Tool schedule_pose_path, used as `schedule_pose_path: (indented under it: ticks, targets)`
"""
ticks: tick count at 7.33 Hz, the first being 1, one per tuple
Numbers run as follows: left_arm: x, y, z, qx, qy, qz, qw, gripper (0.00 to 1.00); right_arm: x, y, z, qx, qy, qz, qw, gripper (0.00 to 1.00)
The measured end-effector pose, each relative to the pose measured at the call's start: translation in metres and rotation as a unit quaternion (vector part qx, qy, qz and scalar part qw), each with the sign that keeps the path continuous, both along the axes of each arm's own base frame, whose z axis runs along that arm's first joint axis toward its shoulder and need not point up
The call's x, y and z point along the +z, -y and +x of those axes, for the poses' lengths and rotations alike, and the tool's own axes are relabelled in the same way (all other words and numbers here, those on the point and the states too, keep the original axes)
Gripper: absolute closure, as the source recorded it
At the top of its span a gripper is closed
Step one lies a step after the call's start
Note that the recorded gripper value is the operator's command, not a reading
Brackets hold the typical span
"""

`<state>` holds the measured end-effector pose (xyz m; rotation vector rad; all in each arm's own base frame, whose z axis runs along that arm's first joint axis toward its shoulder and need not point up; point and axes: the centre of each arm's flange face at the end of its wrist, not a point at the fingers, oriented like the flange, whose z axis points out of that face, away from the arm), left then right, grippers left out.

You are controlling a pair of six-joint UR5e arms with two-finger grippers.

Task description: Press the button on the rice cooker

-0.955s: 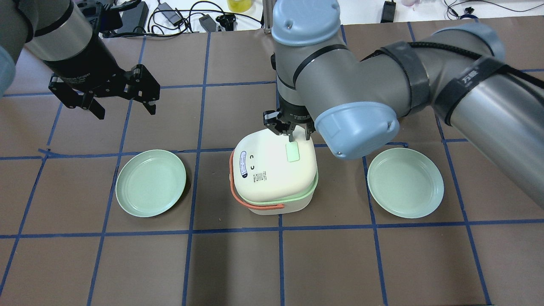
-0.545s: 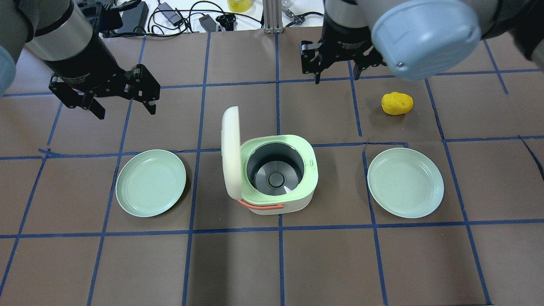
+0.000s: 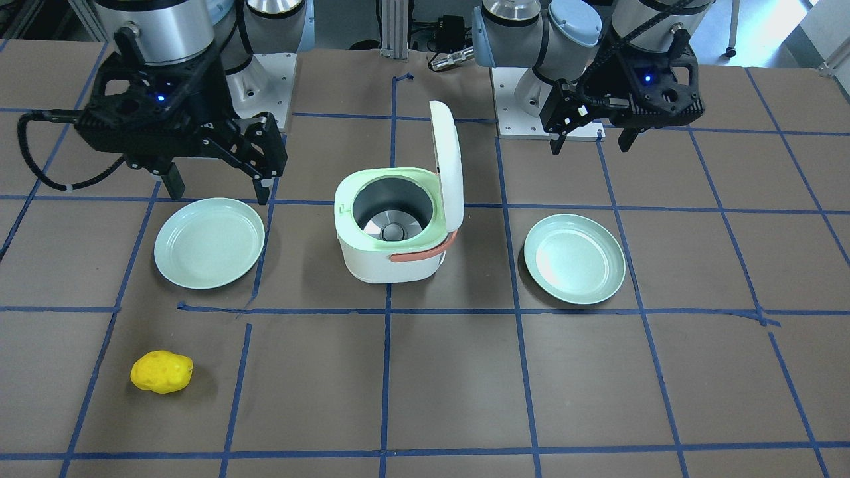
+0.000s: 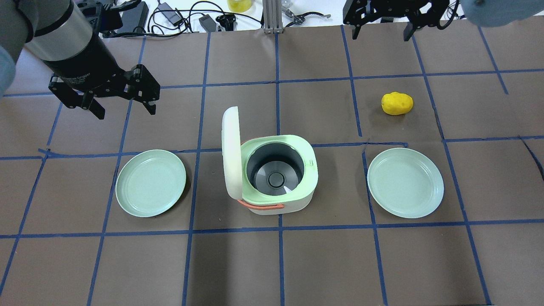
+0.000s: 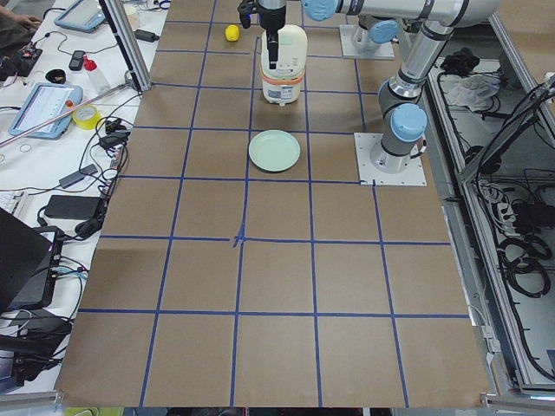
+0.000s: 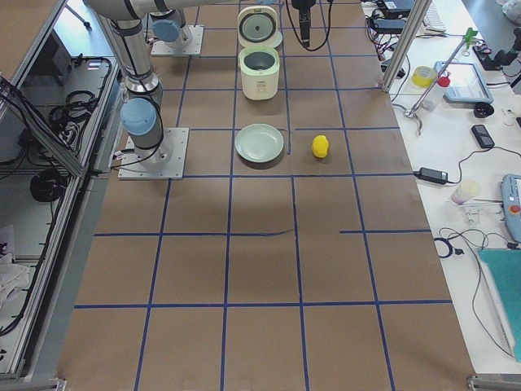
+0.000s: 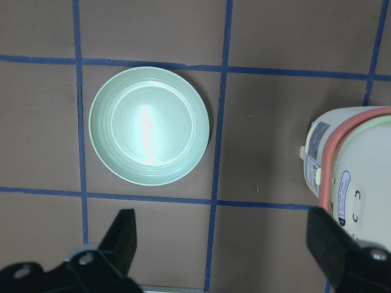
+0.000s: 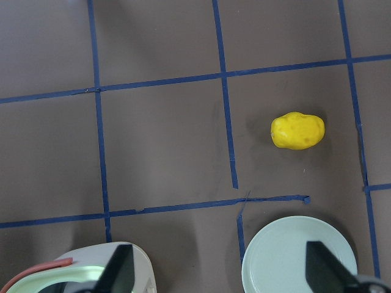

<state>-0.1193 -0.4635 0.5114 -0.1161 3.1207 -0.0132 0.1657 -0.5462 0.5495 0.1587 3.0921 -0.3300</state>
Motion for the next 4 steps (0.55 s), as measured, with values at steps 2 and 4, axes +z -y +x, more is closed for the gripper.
schedule_pose_path:
  ticks: [2, 4]
  targets:
    - [0.0, 0.0, 0.0, 0.0, 0.0, 0.0, 1.0, 0.0, 0.0028, -0.0029, -0.0062, -0.005, 0.0, 0.004, 1.0, 0.0]
    - [0.0002, 0.0, 0.0, 0.0, 0.0, 0.0, 1.0, 0.0, 0.0028, -0.0046, -0.0066, -0.006, -0.001, 0.006, 1.0, 0.0]
